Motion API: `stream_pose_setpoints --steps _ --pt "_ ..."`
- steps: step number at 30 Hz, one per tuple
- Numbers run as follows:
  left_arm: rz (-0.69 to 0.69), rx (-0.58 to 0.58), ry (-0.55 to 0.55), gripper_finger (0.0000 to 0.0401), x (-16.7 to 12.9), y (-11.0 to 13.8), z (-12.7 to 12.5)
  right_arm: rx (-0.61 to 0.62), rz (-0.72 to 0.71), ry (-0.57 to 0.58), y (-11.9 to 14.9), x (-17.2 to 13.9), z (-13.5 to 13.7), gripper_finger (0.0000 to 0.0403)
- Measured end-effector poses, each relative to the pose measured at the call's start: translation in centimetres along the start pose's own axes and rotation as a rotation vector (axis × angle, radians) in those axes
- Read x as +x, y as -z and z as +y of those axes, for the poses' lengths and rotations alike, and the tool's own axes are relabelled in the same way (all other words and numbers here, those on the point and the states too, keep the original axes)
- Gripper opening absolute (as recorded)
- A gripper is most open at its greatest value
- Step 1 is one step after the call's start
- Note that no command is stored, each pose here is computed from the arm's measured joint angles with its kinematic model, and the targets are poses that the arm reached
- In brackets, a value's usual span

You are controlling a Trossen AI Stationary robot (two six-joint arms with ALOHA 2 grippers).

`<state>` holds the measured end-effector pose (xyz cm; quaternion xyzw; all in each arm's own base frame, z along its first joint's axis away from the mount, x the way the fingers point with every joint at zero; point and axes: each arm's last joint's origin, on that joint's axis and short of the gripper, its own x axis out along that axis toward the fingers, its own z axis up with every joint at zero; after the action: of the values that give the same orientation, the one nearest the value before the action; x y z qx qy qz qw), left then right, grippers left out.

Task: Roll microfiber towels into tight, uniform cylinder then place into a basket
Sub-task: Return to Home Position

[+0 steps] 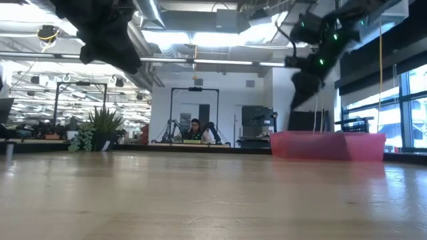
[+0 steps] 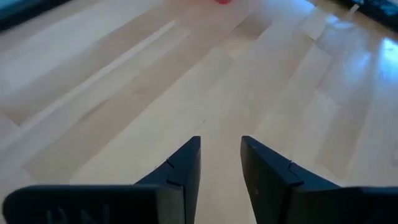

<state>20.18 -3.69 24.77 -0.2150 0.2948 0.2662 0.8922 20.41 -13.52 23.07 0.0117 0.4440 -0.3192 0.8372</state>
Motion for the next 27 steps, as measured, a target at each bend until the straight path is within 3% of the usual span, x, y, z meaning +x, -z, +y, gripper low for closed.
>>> stream_pose_setpoints --steps 9,13,16,20,27 --pt "-0.116 0.219 0.052 0.0025 -2.6 -2.6 0.9 -0.08 -0.227 -0.031 -7.2 -6.6 0.3 0.0064" --pt "-0.189 0.389 0.079 0.0007 -4.2 -3.2 1.6 -0.16 -0.36 -0.063 -8.2 -8.9 0.9 0.0011" --pt "-0.204 0.478 0.136 0.0005 -4.7 -2.6 2.2 -0.188 -0.47 -0.162 -8.0 -9.7 1.5 0.0011" --pt "-0.272 0.542 0.263 0.0003 -4.6 -1.4 2.5 -0.243 -0.614 -0.393 -6.6 -9.6 2.9 0.0015" --pt "-0.408 0.496 0.334 0.0003 -3.8 1.8 4.9 -0.279 -0.877 -0.601 -2.5 -7.9 4.8 0.0009"
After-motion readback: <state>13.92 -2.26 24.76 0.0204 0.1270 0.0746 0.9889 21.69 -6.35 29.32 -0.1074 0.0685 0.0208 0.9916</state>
